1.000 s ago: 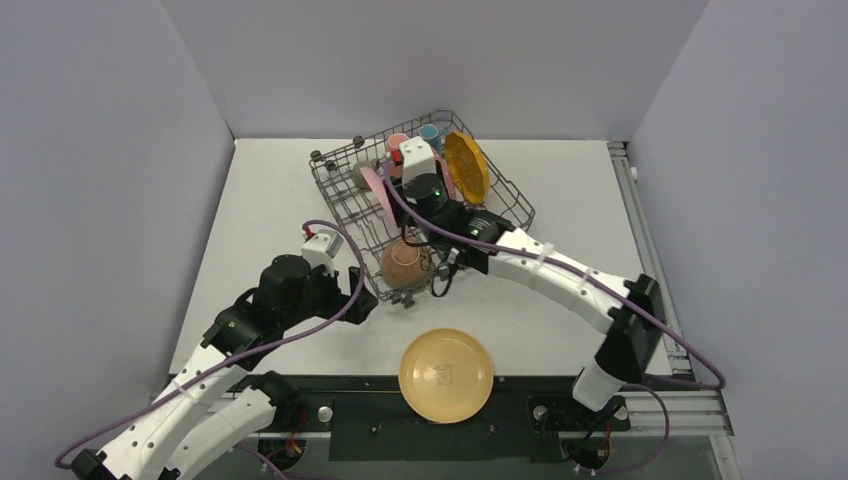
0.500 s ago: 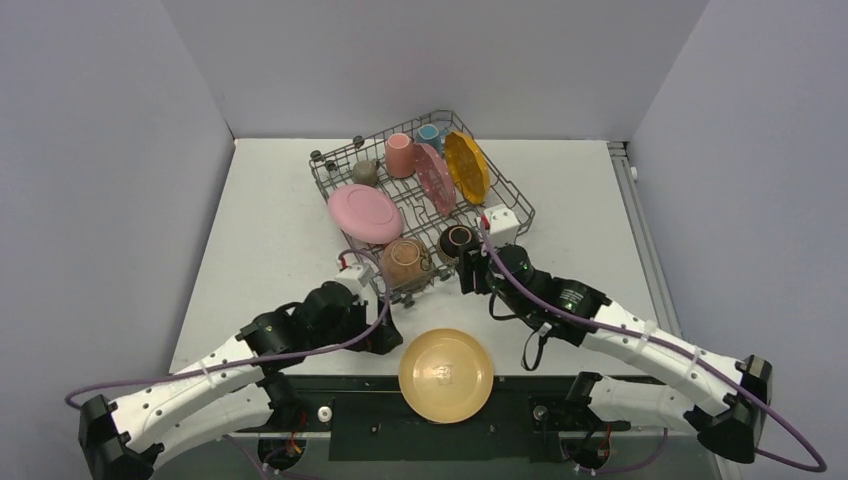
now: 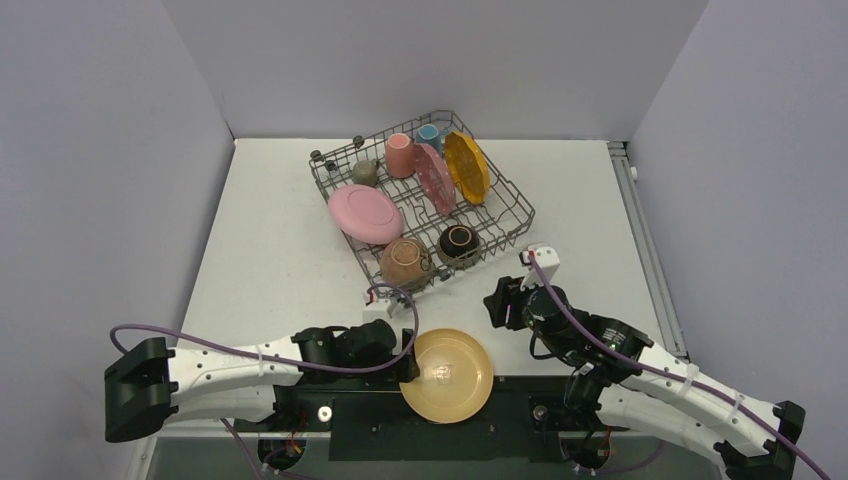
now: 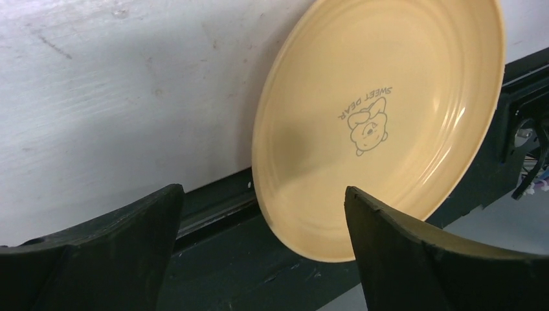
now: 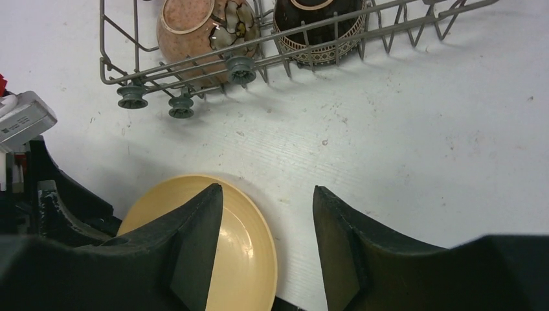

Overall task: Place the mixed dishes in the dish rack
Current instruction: Pick up the plate from the corner of the board.

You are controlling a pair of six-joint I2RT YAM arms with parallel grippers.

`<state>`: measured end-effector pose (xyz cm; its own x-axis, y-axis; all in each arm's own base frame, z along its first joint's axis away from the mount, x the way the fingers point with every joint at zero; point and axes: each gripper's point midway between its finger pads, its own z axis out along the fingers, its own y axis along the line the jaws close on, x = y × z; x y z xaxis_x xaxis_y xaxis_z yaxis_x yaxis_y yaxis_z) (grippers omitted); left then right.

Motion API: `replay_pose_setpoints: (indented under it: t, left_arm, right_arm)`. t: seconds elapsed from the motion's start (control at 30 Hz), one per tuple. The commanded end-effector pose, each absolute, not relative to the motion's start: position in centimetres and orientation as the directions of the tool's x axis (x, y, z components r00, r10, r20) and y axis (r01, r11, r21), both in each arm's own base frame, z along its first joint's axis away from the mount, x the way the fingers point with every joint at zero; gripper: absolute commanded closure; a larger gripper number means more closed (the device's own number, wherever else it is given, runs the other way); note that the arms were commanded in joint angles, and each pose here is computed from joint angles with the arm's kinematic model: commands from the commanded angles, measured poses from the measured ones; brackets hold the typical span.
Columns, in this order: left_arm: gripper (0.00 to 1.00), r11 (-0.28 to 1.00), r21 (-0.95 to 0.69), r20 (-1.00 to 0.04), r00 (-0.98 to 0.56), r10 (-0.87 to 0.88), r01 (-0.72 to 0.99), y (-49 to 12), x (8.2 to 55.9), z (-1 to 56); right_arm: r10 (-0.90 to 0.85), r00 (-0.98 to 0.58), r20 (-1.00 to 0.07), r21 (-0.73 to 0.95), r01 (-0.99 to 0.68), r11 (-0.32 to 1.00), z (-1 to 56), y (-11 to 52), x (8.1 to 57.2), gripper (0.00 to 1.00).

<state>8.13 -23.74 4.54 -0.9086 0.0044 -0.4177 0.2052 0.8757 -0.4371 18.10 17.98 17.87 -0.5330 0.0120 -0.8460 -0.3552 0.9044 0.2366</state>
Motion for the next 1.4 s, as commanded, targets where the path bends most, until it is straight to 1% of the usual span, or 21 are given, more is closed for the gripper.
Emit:
replay_pose_setpoints:
  t: [0.0, 0.03, 0.07, 0.1, 0.13, 0.17, 0.2, 0.23, 0.27, 0.3, 0.33, 0.4, 0.53, 0.67, 0.97, 1.07, 1.2, 1.23, 1.3, 1.37]
  left_arm:
    - [0.13, 0.831, -0.527, -0.424, -0.903, -0.075, 0.178, -27.0, 9.0, 5.1]
    - [0.18, 0.832, -0.528, -0.415, -0.907, -0.075, 0.173, -27.1, 8.9, 4.9]
    - [0.20, 0.835, -0.523, -0.410, -0.909, -0.072, 0.170, -27.2, 8.9, 4.4]
    - [0.27, 0.836, -0.523, -0.404, -0.912, -0.070, 0.167, -27.3, 8.8, 4.2]
    - [0.36, 0.838, -0.520, -0.399, -0.914, -0.068, 0.164, -27.4, 8.8, 3.9]
    - [0.41, 0.839, -0.520, -0.397, -0.915, -0.068, 0.163, -27.5, 8.7, 3.8]
    - [0.54, 0.840, -0.518, -0.396, -0.916, -0.067, 0.163, -27.6, 8.8, 3.6]
    - [0.61, 0.842, -0.515, -0.395, -0.916, -0.064, 0.163, -27.6, 8.8, 3.4]
    - [0.73, 0.843, -0.513, -0.395, -0.916, -0.064, 0.162, -27.6, 8.8, 3.4]
    - [0.79, 0.845, -0.509, -0.395, -0.917, -0.062, 0.162, -27.6, 8.8, 3.3]
    - [0.92, 0.847, -0.506, -0.399, -0.915, -0.062, 0.164, -27.6, 8.9, 3.3]
    - [1.00, 0.845, -0.507, -0.411, -0.909, -0.065, 0.169, -27.5, 9.1, 3.7]
    - [1.00, 0.827, -0.529, -0.451, -0.889, -0.080, 0.193, -27.6, 9.6, 5.5]
    - [1.00, 0.796, -0.567, -0.490, -0.863, -0.119, 0.212, -27.3, 10.1, 8.1]
    - [1.00, 0.772, -0.594, -0.536, -0.826, -0.172, 0.225, -25.1, 10.5, 12.2]
    - [1.00, 0.754, -0.613, -0.546, -0.816, -0.189, 0.236, -24.8, 10.6, 13.3]
    - [1.00, 0.746, -0.621, -0.556, -0.805, -0.205, 0.239, -24.6, 11.1, 14.2]
    - [1.00, 0.743, -0.623, -0.558, -0.805, -0.202, 0.245, -24.6, 11.1, 14.4]
    - [1.00, 0.738, -0.627, -0.560, -0.803, -0.204, 0.250, -24.5, 11.4, 14.8]
    - [1.00, 0.736, -0.629, -0.559, -0.803, -0.206, 0.250, -24.3, 11.7, 14.9]
  right_arm:
    - [0.066, -0.561, -0.825, 0.285, -0.313, 0.906, 17.1, 17.3, 17.3, 0.51]
    - [0.068, -0.565, -0.823, 0.288, -0.311, 0.906, 16.9, 17.2, 17.1, 0.52]
    - [0.076, -0.570, -0.818, 0.294, -0.301, 0.907, 16.6, 17.0, 17.0, 0.52]
    - [0.079, -0.572, -0.816, 0.297, -0.299, 0.907, 16.5, 16.9, 16.9, 0.52]
    - [0.087, -0.576, -0.812, 0.304, -0.290, 0.907, 16.2, 16.6, 16.7, 0.53]
    - [0.090, -0.579, -0.811, 0.306, -0.288, 0.908, 16.1, 16.5, 16.6, 0.53]
    - [0.094, -0.582, -0.808, 0.308, -0.281, 0.909, 15.8, 16.3, 16.5, 0.54]
    - [0.095, -0.586, -0.805, 0.309, -0.277, 0.910, 15.5, 16.1, 16.4, 0.54]
    - [0.101, -0.587, -0.803, 0.314, -0.272, 0.909, 15.5, 15.9, 16.2, 0.54]
    - [0.101, -0.590, -0.801, 0.314, -0.271, 0.910, 15.2, 15.8, 16.2, 0.55]
    - [0.106, -0.592, -0.799, 0.319, -0.268, 0.909, 15.2, 15.8, 16.1, 0.55]
    - [0.108, -0.601, -0.792, 0.328, -0.269, 0.906, 15.0, 15.8, 15.8, 0.57]
    - [0.101, -0.631, -0.769, 0.351, -0.286, 0.892, 14.4, 16.4, 15.2, 0.57]
    - [0.087, -0.664, -0.743, 0.378, -0.309, 0.873, 13.6, 17.0, 14.4, 0.55]
    - [0.105, -0.725, -0.681, 0.523, -0.381, 0.762, 13.5, 19.6, 12.1, 0.51]
    - [0.107, -0.742, -0.662, 0.548, -0.382, 0.744, 13.0, 20.2, 11.7, 0.51]
    - [0.113, -0.776, -0.621, 0.622, -0.399, 0.674, 13.2, 22.0, 10.9, 0.51]
    - [0.113, -0.779, -0.617, 0.627, -0.399, 0.669, 13.1, 22.2, 10.8, 0.52]
    - [0.113, -0.785, -0.610, 0.637, -0.401, 0.658, 13.1, 22.6, 10.8, 0.56]
    - [0.119, -0.782, -0.612, 0.645, -0.406, 0.647, 13.6, 22.9, 10.9, 0.71]
